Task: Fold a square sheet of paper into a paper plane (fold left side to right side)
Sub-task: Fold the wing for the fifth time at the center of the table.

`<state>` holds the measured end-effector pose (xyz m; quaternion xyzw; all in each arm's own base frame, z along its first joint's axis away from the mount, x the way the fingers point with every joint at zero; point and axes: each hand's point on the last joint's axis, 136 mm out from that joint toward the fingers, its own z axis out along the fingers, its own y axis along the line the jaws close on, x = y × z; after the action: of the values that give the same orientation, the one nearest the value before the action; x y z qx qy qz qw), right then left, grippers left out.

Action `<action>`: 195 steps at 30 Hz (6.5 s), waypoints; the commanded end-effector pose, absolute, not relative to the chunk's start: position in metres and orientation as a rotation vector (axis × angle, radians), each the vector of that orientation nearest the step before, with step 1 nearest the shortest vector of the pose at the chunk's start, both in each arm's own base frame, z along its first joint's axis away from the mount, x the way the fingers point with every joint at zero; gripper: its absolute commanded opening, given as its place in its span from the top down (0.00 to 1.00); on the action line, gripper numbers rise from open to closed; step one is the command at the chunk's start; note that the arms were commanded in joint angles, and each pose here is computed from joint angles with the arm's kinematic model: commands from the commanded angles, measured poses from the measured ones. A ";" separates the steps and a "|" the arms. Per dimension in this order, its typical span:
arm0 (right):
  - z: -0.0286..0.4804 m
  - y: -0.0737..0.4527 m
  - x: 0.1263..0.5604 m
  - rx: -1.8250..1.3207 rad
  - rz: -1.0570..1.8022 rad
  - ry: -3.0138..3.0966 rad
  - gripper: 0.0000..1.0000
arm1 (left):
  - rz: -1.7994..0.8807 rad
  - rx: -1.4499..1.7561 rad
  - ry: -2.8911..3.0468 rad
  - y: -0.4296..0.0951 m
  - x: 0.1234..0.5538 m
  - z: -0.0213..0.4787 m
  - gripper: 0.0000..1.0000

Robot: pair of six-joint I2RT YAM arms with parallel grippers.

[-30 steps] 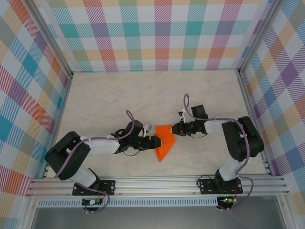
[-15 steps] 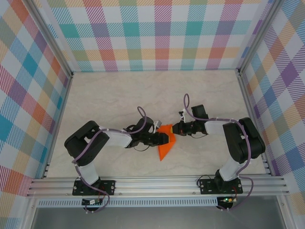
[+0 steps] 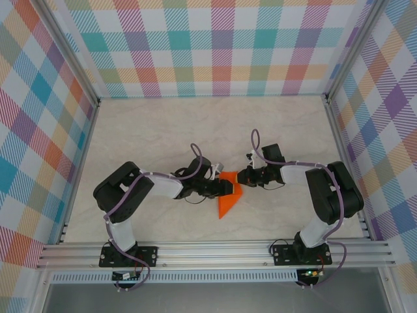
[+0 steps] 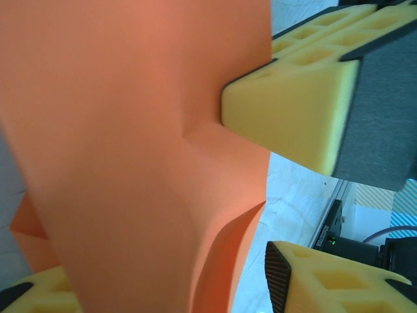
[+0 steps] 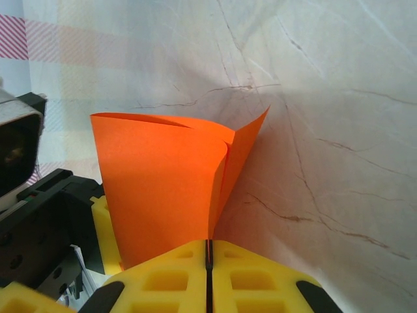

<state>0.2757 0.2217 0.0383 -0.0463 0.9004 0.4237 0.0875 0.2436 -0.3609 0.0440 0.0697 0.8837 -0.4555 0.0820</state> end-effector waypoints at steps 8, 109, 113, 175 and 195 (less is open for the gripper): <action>0.041 0.222 0.270 -0.126 1.260 2.699 0.92 | -1.139 0.191 2.602 -0.307 0.256 0.067 0.28; 0.024 0.255 0.253 -0.117 1.291 2.914 0.99 | -1.131 0.438 2.613 -0.295 0.247 0.028 0.83; 0.022 0.252 0.252 -0.107 1.255 2.936 1.00 | -1.115 0.470 2.587 -0.291 0.244 0.042 0.75; 0.039 0.263 0.253 0.019 1.322 3.011 1.00 | 0.105 1.063 2.407 -0.324 0.194 0.021 0.58; 0.049 0.262 0.256 0.000 1.307 3.015 0.98 | 0.058 1.017 2.377 -0.322 0.194 0.041 0.86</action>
<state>0.2590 0.2592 0.0409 0.0043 0.9176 0.3928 -0.0614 0.1965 -0.3252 0.0290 0.3823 0.8856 0.0232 0.2628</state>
